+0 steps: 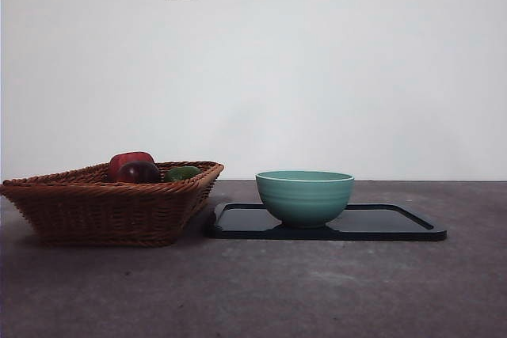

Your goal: Pick up the wifruite, put it on the bowl, pick up the plate, put it on desk

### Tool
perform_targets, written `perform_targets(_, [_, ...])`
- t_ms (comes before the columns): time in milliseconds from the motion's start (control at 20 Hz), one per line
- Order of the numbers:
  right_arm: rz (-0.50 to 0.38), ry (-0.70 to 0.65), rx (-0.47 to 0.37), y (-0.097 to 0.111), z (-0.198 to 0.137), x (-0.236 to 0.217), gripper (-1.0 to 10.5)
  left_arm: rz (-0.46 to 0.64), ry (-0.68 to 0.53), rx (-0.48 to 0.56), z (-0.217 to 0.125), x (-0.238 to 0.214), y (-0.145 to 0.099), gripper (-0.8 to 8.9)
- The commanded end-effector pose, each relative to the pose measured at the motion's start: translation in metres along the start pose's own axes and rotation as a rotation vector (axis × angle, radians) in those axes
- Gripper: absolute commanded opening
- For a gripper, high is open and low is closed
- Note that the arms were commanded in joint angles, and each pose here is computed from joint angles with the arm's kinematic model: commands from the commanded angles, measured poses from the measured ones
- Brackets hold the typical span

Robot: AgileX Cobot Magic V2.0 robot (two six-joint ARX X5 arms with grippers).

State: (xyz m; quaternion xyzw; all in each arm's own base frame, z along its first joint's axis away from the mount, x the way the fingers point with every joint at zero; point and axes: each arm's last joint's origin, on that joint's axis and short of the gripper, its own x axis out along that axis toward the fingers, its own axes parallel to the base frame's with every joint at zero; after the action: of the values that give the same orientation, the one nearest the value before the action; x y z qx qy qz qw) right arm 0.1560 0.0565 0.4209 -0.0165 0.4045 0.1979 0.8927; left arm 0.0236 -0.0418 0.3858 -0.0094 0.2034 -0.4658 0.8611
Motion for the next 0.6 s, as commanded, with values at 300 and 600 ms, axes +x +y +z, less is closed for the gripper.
perform_targets(300, [0.089, -0.123, -0.012, 0.005, -0.105, -0.03, 6.2, 0.006, -0.023, 0.019, 0.004, -0.003, -0.001, 6.88])
perform_targets(600, [0.103, -0.243, 0.016, 0.002, -0.143, -0.051, 6.2, 0.02, -0.028, 0.021, 0.005, -0.003, 0.0, 6.88])
